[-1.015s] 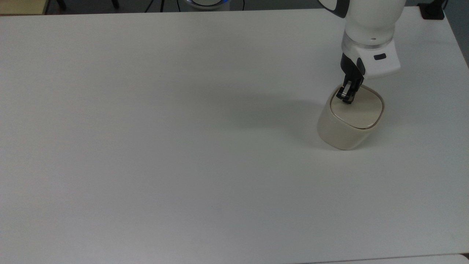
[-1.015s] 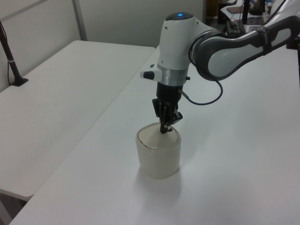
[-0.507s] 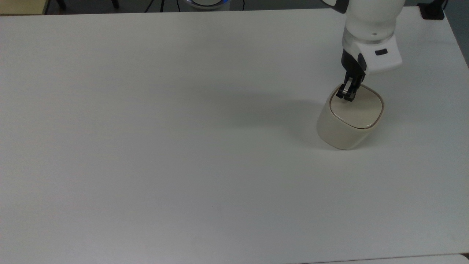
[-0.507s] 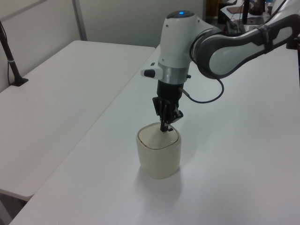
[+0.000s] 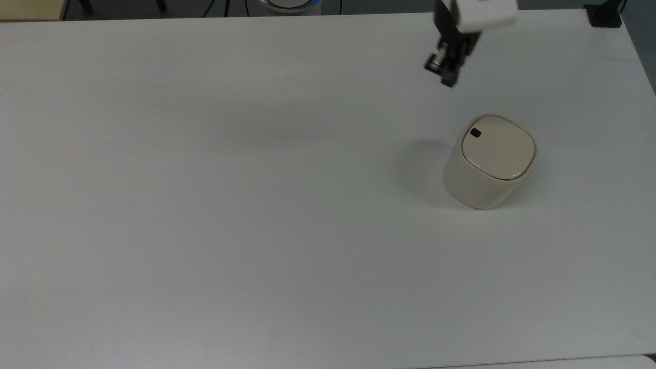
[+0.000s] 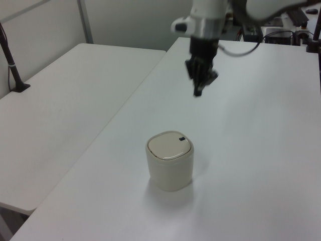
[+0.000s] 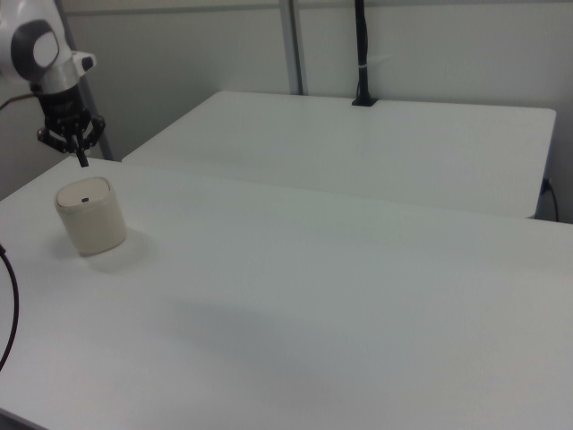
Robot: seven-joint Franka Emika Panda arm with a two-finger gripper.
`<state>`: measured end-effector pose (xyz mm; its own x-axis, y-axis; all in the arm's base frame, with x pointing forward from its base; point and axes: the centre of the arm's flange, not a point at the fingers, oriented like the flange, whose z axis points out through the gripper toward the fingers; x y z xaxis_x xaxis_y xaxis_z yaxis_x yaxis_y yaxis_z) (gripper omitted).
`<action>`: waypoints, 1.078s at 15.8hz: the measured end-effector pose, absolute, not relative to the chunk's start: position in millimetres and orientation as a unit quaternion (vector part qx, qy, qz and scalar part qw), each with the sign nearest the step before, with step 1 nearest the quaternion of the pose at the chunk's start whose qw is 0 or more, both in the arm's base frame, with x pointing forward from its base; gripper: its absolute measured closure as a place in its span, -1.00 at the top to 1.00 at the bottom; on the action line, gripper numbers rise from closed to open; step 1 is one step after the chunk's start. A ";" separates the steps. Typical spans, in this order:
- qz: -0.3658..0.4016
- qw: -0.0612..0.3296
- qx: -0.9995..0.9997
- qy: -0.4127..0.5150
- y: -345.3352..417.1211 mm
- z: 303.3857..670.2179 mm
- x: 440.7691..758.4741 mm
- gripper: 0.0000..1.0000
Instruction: Close the trash bin
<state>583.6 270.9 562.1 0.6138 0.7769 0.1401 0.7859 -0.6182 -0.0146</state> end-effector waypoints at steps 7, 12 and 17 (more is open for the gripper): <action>-0.001 0.037 -0.967 -0.252 126.9 597.2 560.6 -0.25; 0.011 0.022 -0.997 -0.077 53.9 603.0 561.8 0.75; 0.016 0.019 -0.999 0.041 4.9 597.4 566.4 1.00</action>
